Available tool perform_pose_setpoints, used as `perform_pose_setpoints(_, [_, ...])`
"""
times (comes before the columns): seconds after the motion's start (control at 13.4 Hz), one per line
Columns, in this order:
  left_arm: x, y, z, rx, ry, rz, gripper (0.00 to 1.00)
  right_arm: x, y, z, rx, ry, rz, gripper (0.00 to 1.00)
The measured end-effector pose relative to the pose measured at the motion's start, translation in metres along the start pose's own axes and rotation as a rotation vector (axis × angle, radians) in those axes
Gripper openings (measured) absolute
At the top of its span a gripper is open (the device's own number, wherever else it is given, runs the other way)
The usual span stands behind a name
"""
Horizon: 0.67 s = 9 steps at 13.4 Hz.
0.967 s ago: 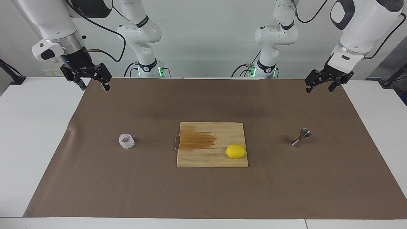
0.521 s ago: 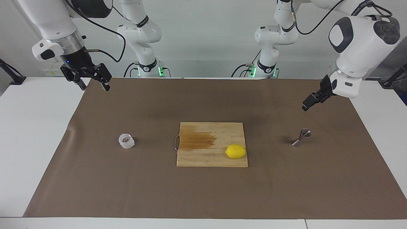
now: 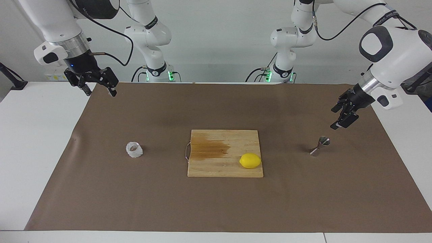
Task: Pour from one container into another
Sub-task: 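Move the open left gripper toward the small metal cup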
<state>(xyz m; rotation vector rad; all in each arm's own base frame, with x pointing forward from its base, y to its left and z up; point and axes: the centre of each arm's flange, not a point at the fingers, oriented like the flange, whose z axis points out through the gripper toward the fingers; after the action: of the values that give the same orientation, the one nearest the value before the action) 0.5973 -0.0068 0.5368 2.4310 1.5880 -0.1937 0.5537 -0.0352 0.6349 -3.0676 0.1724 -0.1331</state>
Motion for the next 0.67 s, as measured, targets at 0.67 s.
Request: perform_pose_setpoints(0.67, [0.029, -0.030, 0.011, -0.186, -0.133, -0.673, 1.00, 0.000, 0.000, 0.000, 0.000, 0.000, 0.000, 1.00])
